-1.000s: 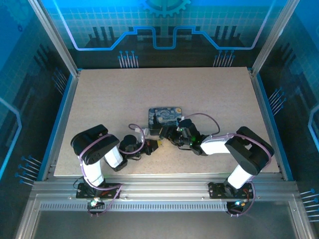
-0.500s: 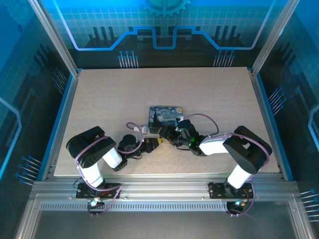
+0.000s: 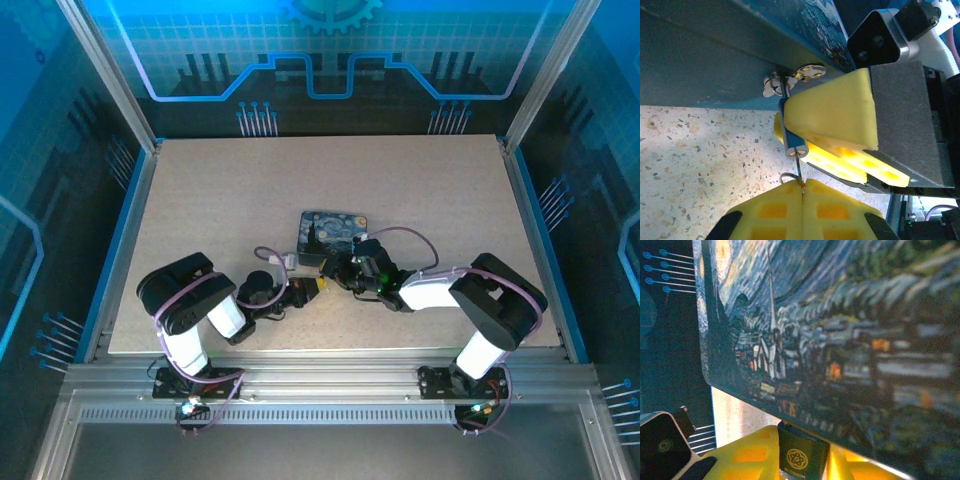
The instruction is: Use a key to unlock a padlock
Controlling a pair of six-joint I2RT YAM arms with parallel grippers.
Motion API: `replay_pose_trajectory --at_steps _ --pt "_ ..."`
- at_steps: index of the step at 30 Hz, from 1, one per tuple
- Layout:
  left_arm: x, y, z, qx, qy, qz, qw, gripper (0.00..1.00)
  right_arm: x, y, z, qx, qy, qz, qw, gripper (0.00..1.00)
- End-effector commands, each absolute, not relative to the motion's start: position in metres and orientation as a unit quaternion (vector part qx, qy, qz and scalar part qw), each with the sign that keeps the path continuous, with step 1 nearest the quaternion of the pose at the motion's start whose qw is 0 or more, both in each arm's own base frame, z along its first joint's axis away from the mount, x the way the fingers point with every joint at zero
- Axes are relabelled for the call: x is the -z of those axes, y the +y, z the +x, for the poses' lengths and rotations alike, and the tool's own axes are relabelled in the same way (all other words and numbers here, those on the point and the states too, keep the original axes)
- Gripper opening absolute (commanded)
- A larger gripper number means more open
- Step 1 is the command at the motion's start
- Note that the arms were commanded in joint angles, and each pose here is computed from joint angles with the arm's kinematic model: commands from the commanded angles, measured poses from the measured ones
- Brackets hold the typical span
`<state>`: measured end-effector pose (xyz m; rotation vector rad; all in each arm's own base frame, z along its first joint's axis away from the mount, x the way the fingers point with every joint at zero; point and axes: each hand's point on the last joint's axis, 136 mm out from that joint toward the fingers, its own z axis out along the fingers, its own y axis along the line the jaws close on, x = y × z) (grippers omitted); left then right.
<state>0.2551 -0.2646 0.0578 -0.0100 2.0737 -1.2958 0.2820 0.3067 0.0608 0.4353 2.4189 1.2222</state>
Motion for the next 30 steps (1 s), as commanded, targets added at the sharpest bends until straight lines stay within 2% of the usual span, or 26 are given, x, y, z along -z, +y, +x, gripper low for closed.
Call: replay_pose_trajectory --at_steps 1,5,10,22,25,30 --pt "-0.044 -0.259 0.254 0.47 0.811 0.005 0.349 0.0 -0.04 0.3 0.262 -0.39 0.893 0.164 0.153 0.05" --pt "-0.035 -0.254 0.256 0.446 0.823 0.005 0.353 0.0 -0.04 0.297 0.262 -0.37 0.903 0.153 0.159 0.0" --pt "-0.032 -0.249 0.258 0.406 0.84 0.021 0.358 0.0 -0.034 0.293 0.261 -0.344 0.914 0.15 0.158 0.0" --pt "-0.053 -0.262 0.256 0.252 0.862 0.168 0.407 0.0 -0.033 0.301 0.263 -0.346 0.914 0.155 0.144 0.0" --pt "-0.055 -0.266 0.256 0.231 0.858 0.193 0.416 0.0 -0.036 0.302 0.263 -0.349 0.913 0.155 0.144 0.0" --pt "-0.063 -0.271 0.255 0.25 0.849 0.19 0.424 0.0 -0.037 0.301 0.264 -0.345 0.915 0.147 0.149 0.0"
